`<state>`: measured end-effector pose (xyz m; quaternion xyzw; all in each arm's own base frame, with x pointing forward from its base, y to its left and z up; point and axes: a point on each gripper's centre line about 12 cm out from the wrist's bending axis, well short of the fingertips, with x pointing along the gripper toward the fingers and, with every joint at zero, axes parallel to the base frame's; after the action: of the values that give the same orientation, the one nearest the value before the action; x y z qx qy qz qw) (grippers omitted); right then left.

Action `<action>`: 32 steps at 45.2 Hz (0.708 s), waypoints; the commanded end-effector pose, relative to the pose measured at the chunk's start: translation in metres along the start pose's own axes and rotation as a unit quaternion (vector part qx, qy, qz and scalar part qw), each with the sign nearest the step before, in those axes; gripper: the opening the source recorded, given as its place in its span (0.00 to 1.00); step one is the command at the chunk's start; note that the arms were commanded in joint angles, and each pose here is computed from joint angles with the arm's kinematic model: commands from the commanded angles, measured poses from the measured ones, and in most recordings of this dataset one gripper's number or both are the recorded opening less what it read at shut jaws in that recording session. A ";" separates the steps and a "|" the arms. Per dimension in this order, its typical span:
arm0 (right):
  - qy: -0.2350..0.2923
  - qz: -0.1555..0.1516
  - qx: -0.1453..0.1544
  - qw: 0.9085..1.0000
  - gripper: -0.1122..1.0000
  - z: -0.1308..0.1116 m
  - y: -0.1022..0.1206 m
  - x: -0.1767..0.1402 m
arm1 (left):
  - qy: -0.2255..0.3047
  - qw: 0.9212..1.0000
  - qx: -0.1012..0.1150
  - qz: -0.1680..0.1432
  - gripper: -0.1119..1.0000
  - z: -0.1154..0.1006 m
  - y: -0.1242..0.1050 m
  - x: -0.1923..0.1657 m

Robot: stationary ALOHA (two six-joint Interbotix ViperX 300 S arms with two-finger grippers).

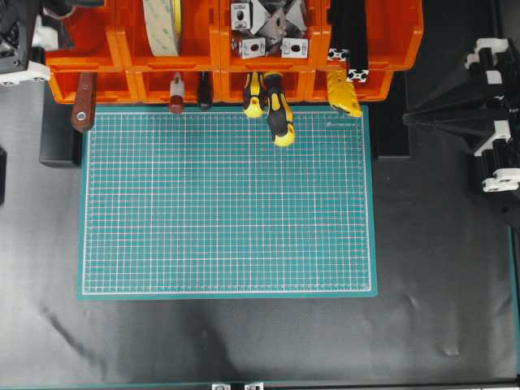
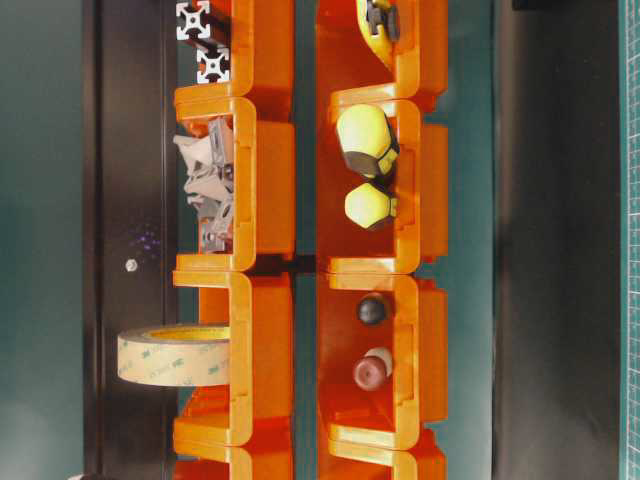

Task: Pick vinyl tape from container rack with left arm.

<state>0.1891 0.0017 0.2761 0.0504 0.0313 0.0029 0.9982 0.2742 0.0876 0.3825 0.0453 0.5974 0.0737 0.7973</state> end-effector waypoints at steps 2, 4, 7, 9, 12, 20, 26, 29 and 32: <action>-0.008 0.001 0.002 1.000 0.10 0.007 0.001 0.001 | -0.023 1.000 0.008 0.010 0.26 -0.003 0.006 -0.015; -0.008 0.001 0.002 1.000 0.10 0.007 0.001 0.001 | -0.026 0.999 0.014 0.011 0.26 -0.002 0.007 -0.018; -0.008 0.001 0.002 1.000 0.10 0.007 0.001 0.001 | -0.033 0.999 0.018 0.014 0.26 0.000 0.008 -0.023; -0.008 0.001 0.002 1.000 0.10 0.007 0.001 0.001 | -0.042 0.999 0.018 0.016 0.26 0.001 0.008 -0.031; -0.008 0.001 0.002 1.000 0.10 0.007 0.001 0.001 | -0.051 0.998 0.016 0.016 0.26 0.005 0.008 -0.044; -0.011 0.001 0.002 1.000 0.10 0.008 0.001 0.000 | -0.086 0.996 0.026 0.003 0.26 0.021 -0.013 -0.083; -0.011 0.001 0.002 1.000 0.10 0.008 0.001 0.000 | -0.120 0.992 0.031 -0.024 0.26 0.034 -0.047 -0.102; -0.011 0.001 0.002 1.000 0.10 0.007 0.001 0.000 | -0.129 0.990 0.037 -0.041 0.26 0.039 -0.067 -0.103; -0.010 0.001 0.002 1.000 0.10 0.007 0.001 0.000 | -0.143 0.987 0.044 -0.059 0.26 0.045 -0.089 -0.102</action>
<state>0.1876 0.0017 0.2772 0.0504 0.0275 0.0030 0.9983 0.2899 0.0101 0.4690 0.0538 0.5100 0.0193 0.8583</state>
